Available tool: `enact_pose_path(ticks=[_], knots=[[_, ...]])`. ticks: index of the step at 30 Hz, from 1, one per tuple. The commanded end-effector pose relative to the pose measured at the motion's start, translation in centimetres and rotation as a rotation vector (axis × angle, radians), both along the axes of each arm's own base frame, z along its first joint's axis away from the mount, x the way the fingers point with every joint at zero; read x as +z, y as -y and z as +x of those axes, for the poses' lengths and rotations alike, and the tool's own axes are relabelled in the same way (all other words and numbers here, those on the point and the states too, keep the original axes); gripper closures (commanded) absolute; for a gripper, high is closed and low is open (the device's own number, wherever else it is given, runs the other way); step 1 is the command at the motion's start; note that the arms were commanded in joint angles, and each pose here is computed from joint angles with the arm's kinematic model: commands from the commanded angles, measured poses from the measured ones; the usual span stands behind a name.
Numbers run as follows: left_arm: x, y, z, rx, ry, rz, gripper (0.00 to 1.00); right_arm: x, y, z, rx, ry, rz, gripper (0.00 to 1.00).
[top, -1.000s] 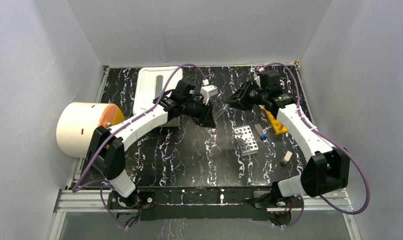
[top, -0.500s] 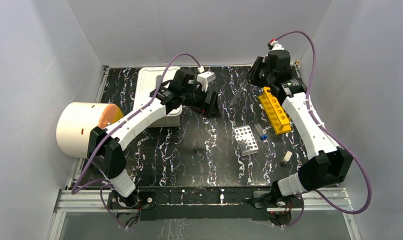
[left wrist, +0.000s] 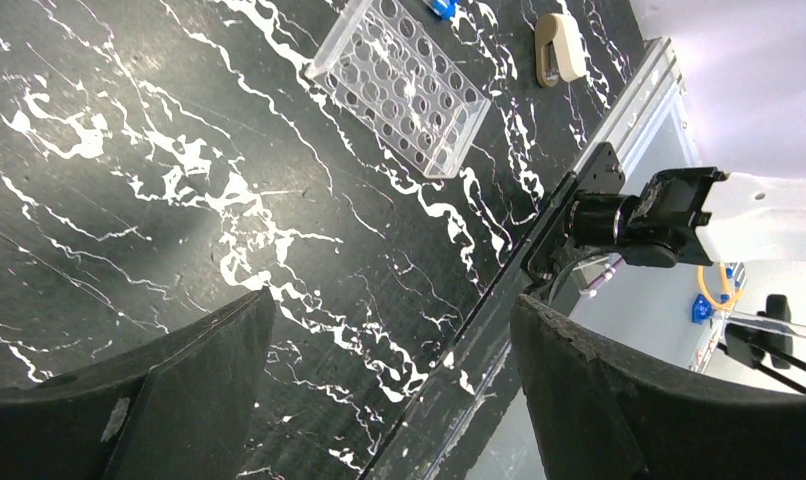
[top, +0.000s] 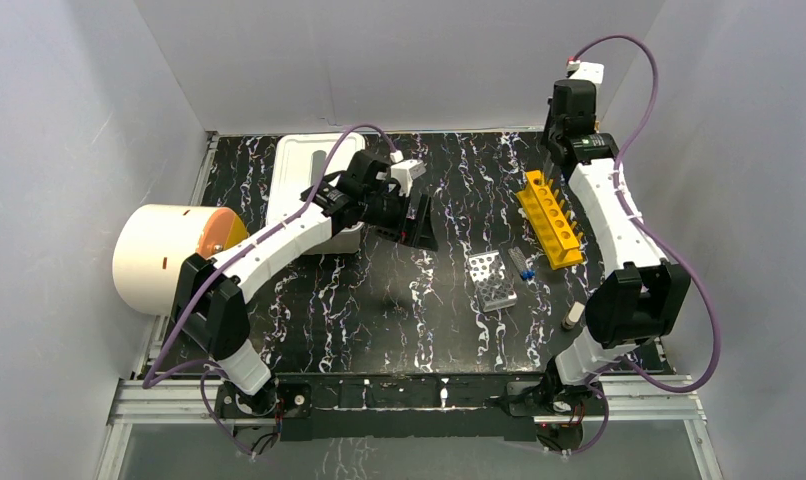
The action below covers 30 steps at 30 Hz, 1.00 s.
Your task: Organize the chemistry lab equipment
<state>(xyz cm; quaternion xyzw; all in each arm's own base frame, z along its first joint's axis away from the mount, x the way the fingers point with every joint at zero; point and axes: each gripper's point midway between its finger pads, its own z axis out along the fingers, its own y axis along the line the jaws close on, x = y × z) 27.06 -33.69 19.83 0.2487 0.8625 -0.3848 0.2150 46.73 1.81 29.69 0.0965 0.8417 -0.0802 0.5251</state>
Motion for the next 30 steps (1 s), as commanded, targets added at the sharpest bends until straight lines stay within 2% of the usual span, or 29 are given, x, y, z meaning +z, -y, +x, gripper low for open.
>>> enact_pose_path(ticks=[1,13,20,30], knots=[[2.2,-0.2,-1.4,-0.014,-0.009,-0.063,0.15,3.2,3.3,1.3,-0.121,0.146,-0.013,0.82],[1.2,-0.6,-2.2,-0.006,-0.04,-0.063,0.16,-0.1,3.2,3.1,-0.125,0.18,0.03,0.82],[0.8,-0.7,-2.4,-0.004,-0.051,-0.06,0.16,-2.5,2.9,3.4,-0.122,0.151,0.059,0.82],[0.1,-0.9,-2.6,-0.003,-0.061,-0.049,0.16,-3.6,2.7,4.4,-0.097,0.189,0.063,0.83]])
